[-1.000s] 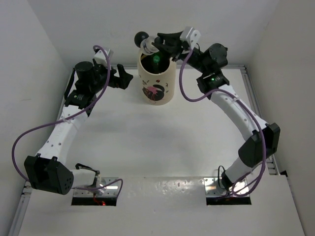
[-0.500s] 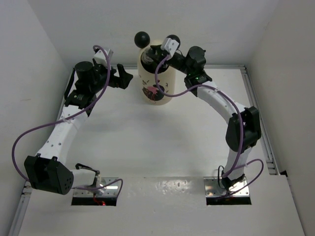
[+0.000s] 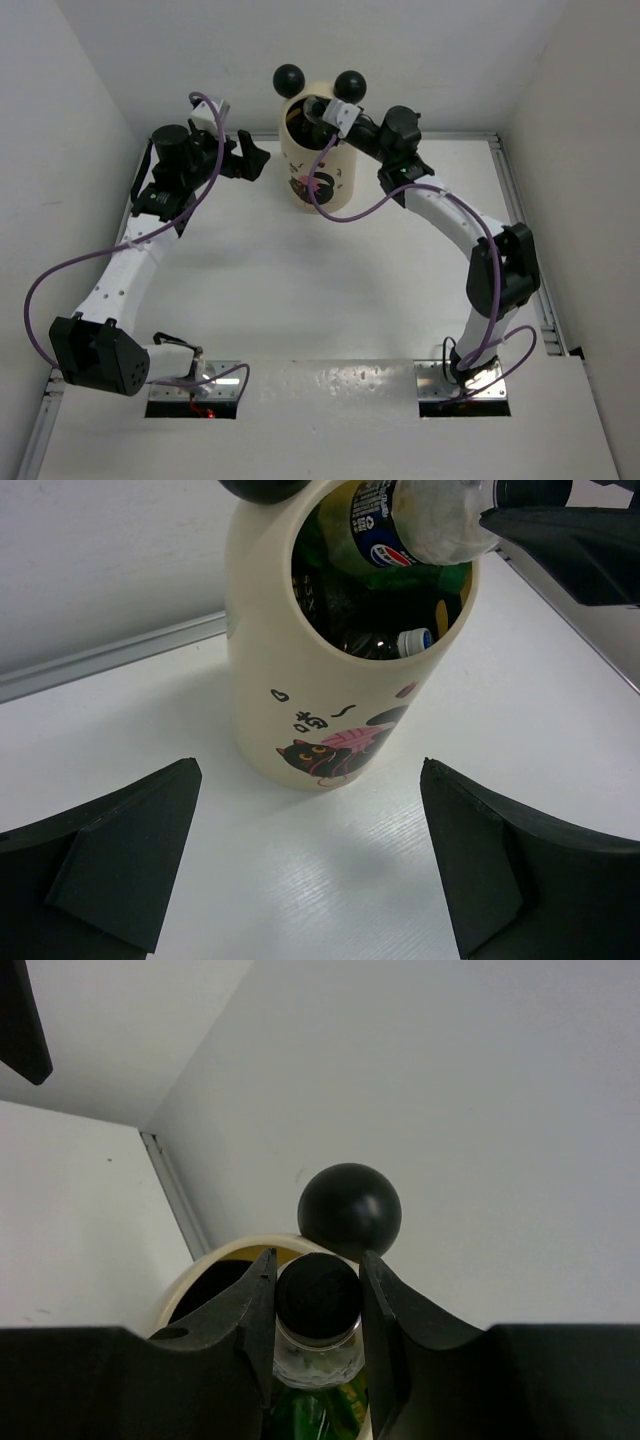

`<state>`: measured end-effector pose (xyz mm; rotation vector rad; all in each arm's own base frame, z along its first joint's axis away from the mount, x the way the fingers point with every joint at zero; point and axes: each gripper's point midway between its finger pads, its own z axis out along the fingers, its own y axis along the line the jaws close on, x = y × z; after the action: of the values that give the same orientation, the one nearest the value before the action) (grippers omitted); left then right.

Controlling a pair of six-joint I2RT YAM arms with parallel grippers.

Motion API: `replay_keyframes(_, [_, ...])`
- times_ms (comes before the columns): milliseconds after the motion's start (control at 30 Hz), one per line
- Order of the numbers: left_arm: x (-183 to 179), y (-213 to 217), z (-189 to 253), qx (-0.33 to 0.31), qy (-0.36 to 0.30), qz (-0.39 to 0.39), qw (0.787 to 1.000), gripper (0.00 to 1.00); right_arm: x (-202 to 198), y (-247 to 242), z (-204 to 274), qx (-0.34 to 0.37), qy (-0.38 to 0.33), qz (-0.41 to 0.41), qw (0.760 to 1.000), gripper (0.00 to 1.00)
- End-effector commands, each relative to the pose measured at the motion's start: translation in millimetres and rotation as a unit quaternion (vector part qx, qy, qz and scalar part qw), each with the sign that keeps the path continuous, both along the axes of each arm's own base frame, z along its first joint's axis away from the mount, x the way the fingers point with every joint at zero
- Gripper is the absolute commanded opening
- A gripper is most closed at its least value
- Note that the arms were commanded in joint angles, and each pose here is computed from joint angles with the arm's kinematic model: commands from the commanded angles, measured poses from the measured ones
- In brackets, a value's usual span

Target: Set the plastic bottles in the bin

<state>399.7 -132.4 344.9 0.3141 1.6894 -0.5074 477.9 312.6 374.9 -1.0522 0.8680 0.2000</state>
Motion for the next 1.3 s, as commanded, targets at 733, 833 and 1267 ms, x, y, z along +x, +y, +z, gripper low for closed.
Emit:
replay_keyframes(733, [5, 1, 13, 0.004, -0.024, 0.001, 1.000, 0.99, 6, 19, -51, 0.000, -0.116, 0.048, 0.992, 0.28])
replay_keyframes(833, [5, 1, 11, 0.005, -0.020, 0.001, 1.000, 0.99, 3, 19, -52, -0.011, -0.135, 0.044, 0.990, 0.31])
replay_keyframes(1267, [0, 2, 16, 0.004, -0.024, 0.001, 1.000, 0.99, 12, 23, -88, -0.080, -0.246, 0.029, 0.965, 0.00])
